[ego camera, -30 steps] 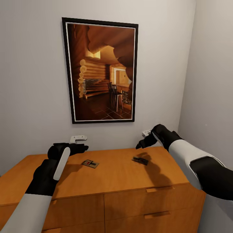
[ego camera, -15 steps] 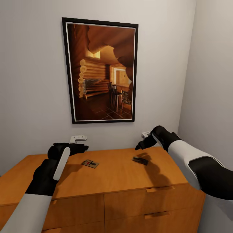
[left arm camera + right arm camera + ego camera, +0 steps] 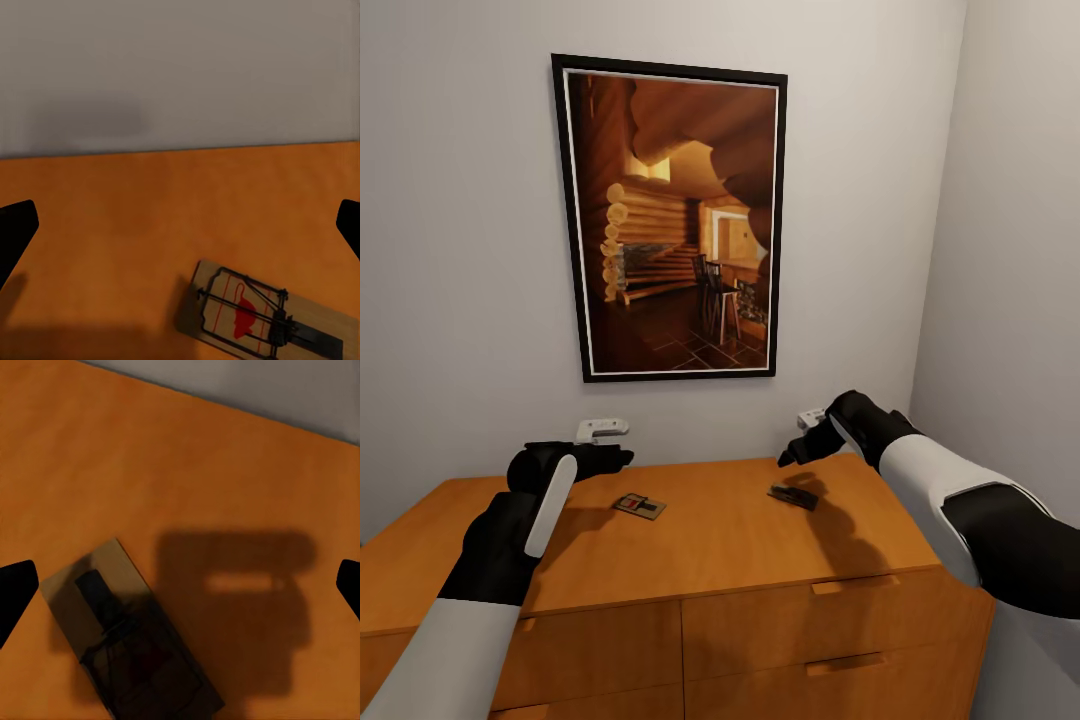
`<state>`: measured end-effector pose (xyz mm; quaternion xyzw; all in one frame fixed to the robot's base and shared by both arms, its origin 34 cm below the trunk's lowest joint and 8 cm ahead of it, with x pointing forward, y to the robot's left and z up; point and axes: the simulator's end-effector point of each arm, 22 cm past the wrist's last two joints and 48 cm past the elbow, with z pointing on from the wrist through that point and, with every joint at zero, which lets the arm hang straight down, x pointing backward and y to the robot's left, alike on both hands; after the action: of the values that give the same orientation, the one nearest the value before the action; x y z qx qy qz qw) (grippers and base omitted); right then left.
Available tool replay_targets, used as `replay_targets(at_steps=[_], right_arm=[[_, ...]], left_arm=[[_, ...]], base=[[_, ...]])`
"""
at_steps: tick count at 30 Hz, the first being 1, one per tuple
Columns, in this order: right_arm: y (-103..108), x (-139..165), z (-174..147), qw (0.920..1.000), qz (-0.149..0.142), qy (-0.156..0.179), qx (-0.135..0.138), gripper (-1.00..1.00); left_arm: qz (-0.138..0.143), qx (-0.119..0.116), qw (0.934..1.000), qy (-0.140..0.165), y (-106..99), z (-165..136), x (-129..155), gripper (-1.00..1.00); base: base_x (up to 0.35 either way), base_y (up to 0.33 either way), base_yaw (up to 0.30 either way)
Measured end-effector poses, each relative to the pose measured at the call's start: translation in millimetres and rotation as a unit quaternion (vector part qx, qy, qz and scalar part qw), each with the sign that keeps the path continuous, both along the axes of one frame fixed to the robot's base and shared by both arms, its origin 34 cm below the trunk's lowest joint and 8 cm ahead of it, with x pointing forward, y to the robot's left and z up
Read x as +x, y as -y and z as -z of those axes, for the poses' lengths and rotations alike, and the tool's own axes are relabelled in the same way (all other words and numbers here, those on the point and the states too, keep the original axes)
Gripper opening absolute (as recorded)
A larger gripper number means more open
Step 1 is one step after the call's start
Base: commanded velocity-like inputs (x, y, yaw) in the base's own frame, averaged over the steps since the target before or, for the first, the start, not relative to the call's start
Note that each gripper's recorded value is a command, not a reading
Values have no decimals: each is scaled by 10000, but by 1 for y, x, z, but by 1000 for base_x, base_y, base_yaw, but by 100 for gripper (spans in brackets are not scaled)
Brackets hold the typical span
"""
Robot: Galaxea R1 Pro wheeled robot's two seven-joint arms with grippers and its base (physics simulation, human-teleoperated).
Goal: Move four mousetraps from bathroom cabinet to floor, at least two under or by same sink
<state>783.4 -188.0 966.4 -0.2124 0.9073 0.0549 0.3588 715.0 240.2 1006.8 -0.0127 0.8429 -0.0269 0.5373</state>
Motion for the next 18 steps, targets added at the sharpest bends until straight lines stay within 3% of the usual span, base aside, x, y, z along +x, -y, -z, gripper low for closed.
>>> replay_targets(at_steps=[18], right_arm=[[-5, -7, 15, 9998, -25, -176, 121, 100]], left_arm=[[-12, 7, 10000, -74, -1, 6, 1, 100]], base=[[0, 0, 0]])
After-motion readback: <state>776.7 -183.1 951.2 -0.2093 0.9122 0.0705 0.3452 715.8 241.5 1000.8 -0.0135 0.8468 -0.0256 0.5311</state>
